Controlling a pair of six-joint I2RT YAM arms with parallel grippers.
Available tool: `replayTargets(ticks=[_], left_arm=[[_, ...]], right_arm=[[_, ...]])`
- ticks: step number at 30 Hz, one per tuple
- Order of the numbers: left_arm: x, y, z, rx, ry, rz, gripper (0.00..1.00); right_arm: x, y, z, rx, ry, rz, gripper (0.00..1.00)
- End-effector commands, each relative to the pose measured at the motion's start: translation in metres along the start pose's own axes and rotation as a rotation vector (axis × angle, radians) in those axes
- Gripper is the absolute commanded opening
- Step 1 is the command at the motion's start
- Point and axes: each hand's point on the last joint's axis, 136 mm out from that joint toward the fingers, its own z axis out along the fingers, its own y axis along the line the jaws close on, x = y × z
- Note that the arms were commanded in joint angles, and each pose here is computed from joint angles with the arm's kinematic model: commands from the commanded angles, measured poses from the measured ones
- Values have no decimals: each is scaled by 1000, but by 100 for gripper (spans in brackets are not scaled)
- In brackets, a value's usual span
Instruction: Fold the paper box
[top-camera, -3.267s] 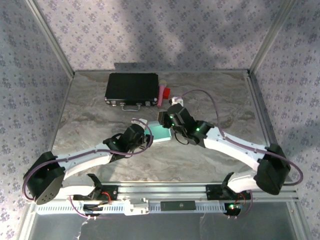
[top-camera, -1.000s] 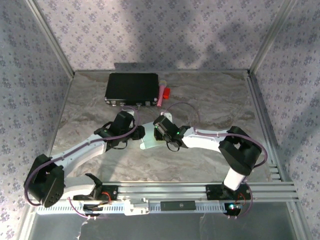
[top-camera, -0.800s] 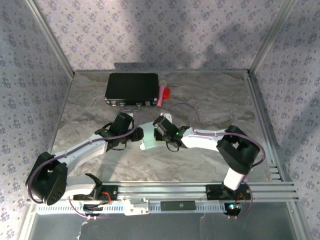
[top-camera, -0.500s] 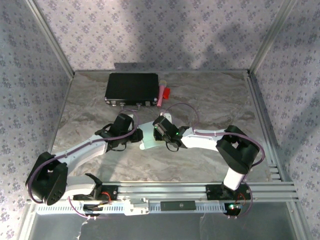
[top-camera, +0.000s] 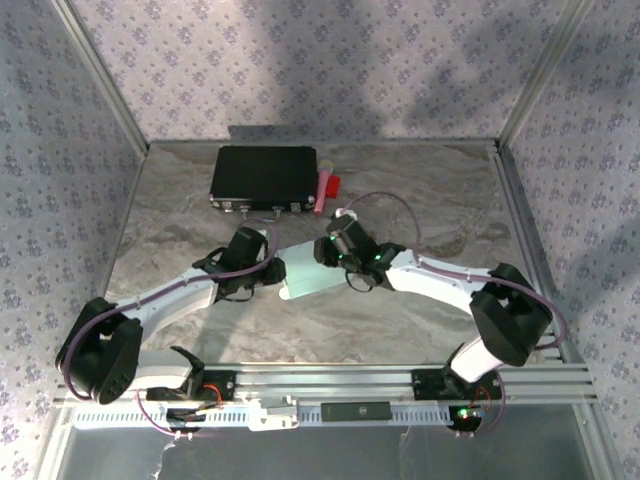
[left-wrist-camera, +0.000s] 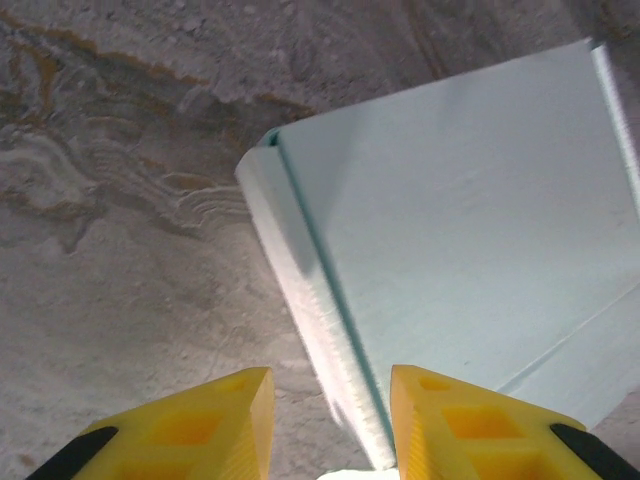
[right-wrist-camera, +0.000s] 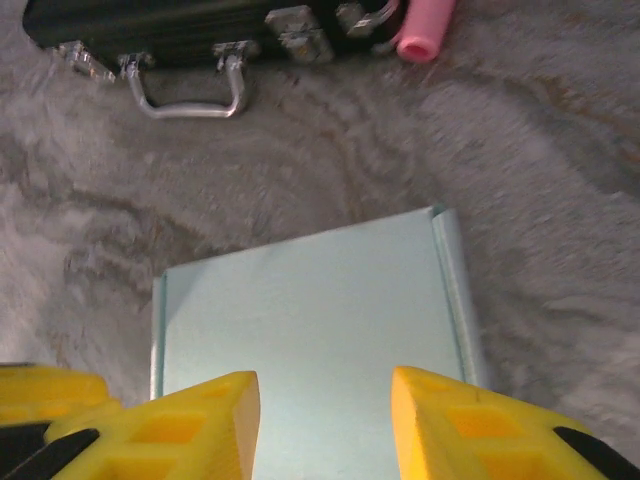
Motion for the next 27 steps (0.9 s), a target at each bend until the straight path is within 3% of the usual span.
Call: replayTargets(ticks=[1,11,27], left_arm=[[-7,-9,5,63,-26,-42,36],[0,-1,16,69,-7,-75,31],[7,15,20,39,7,-69,26]], right_arm=[[6,-14,-1,-74,82,15,44],[13,-51,15,-230,251,168,53],[36,-48,43,-400,385,262,63]])
